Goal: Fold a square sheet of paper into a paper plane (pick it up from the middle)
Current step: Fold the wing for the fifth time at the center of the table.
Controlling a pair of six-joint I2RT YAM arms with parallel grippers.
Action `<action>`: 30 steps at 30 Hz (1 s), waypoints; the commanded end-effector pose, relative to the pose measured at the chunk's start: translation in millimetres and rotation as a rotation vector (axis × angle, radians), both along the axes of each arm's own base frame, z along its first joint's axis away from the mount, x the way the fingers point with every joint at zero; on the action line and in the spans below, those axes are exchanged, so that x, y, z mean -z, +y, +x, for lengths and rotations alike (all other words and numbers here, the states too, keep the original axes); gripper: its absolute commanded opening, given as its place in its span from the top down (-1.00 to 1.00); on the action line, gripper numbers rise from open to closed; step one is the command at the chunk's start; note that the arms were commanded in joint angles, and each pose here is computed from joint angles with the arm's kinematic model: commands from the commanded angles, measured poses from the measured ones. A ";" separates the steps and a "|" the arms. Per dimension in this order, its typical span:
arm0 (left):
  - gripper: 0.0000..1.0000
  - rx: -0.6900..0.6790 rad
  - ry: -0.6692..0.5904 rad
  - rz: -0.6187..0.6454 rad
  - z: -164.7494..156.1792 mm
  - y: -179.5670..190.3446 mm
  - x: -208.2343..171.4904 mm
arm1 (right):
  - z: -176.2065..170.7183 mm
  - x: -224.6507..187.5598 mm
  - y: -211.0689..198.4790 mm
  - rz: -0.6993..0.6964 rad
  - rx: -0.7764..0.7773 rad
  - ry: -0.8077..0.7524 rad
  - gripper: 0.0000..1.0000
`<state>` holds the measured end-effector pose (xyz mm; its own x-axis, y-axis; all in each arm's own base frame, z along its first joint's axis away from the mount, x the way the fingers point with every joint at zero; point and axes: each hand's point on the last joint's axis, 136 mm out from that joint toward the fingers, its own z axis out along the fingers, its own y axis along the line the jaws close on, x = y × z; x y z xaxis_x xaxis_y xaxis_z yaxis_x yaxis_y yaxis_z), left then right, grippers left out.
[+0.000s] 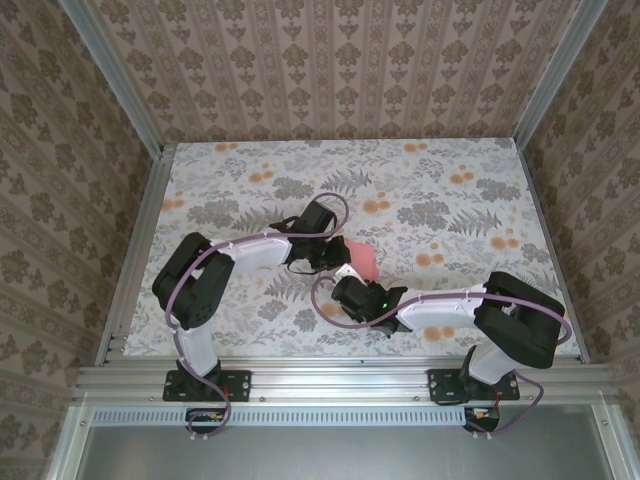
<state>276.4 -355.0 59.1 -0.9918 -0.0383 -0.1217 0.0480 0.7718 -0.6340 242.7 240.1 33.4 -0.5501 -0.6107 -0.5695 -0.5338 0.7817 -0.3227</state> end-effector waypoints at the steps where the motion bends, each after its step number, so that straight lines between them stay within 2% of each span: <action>1: 0.76 -0.003 0.006 -0.003 -0.7 -1.8 -8.2 | 5.2 -7.2 -3.2 -0.007 0.036 -0.038 0.62; 8: 0.69 -0.029 -0.022 0.003 1.3 4.6 -16.6 | 4.3 -10.6 -2.2 0.061 0.050 -0.053 0.95; 11: 0.55 -0.052 -0.032 0.006 2.7 9.8 -20.4 | 2.1 -10.1 2.6 0.120 0.039 -0.035 1.00; 15: 0.24 -0.096 -0.081 0.001 5.0 22.4 -34.2 | -2.6 -11.3 15.0 0.258 0.009 0.005 1.00; 18: -0.07 -0.149 -0.136 0.004 7.7 39.1 -47.8 | -6.2 -13.8 26.8 0.386 -0.025 0.031 1.00; 20: -0.16 -0.187 -0.161 0.013 8.0 52.2 -54.5 | -10.0 -14.4 36.1 0.463 -0.066 0.043 1.00; 24: -0.17 -0.250 -0.199 0.027 4.1 74.5 -62.2 | -15.0 -15.6 51.1 0.591 -0.108 0.093 1.00; 30: -0.15 -0.273 -0.230 0.029 -2.4 88.1 -68.2 | -9.6 -18.0 51.7 0.800 -0.039 0.188 1.00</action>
